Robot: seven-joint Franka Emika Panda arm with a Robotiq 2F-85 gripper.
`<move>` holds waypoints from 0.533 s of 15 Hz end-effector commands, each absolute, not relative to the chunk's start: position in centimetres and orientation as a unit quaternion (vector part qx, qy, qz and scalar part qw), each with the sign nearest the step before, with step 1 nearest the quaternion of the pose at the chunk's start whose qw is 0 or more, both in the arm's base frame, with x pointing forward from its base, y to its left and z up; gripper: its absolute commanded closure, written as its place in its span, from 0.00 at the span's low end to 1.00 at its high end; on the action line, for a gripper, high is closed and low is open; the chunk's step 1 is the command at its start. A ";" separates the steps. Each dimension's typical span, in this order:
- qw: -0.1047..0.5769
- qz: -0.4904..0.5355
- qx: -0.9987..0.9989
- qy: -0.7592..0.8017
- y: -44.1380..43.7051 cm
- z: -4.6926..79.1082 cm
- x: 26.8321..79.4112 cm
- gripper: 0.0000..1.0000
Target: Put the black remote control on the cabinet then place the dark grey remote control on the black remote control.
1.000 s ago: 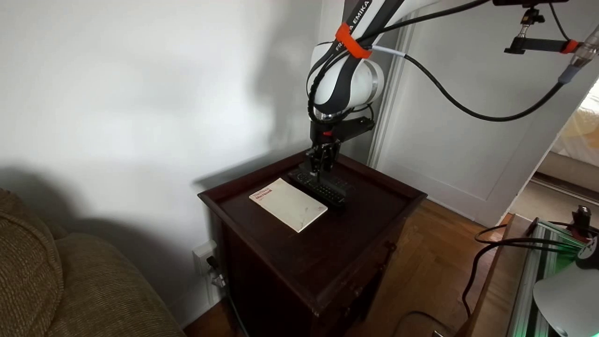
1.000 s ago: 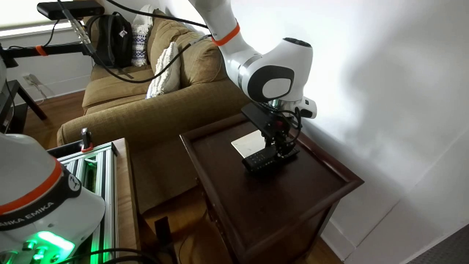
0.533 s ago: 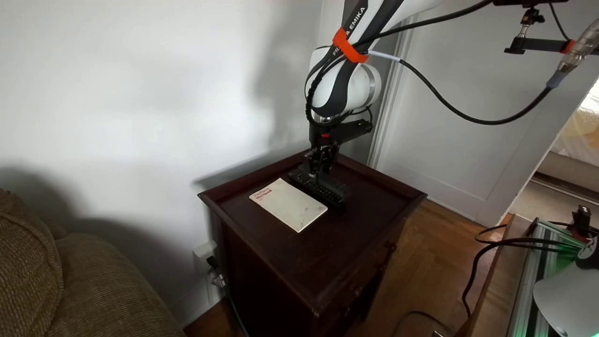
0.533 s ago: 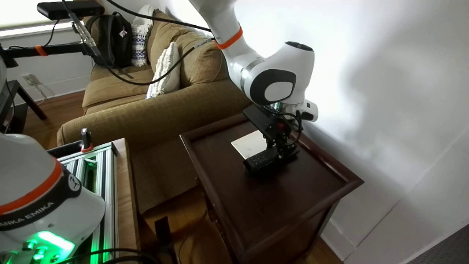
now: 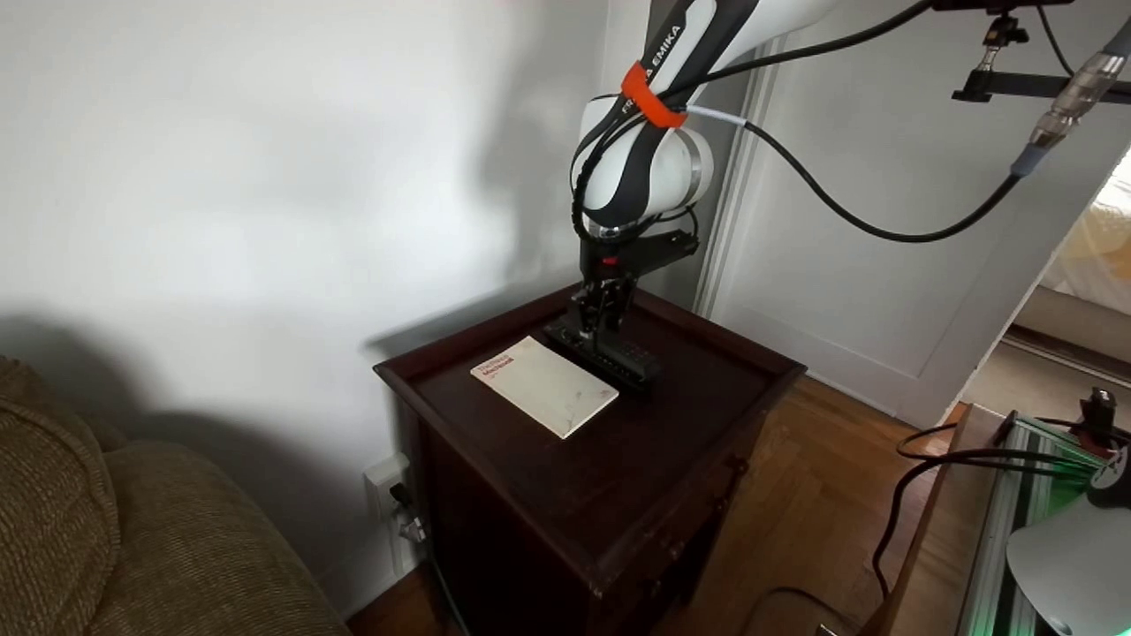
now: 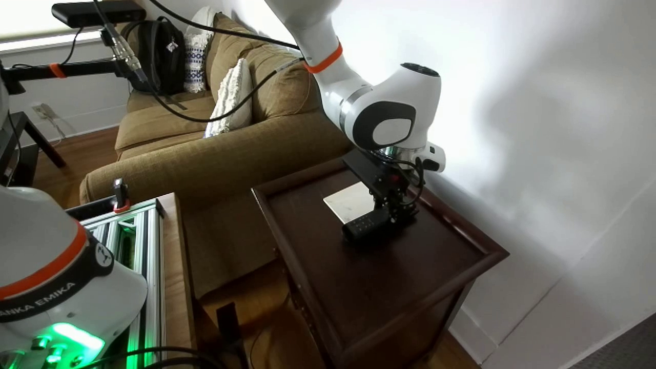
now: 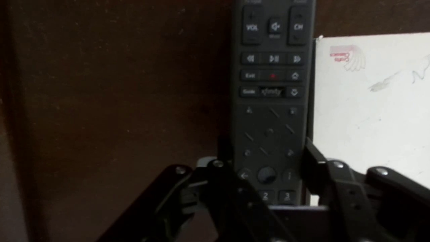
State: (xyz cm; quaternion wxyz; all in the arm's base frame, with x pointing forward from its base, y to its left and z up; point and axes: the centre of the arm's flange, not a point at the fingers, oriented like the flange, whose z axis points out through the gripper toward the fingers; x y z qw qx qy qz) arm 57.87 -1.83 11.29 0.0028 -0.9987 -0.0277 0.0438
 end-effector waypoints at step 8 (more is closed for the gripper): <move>0.009 0.048 -0.999 -0.019 -1.3 10.3 58.7 0.74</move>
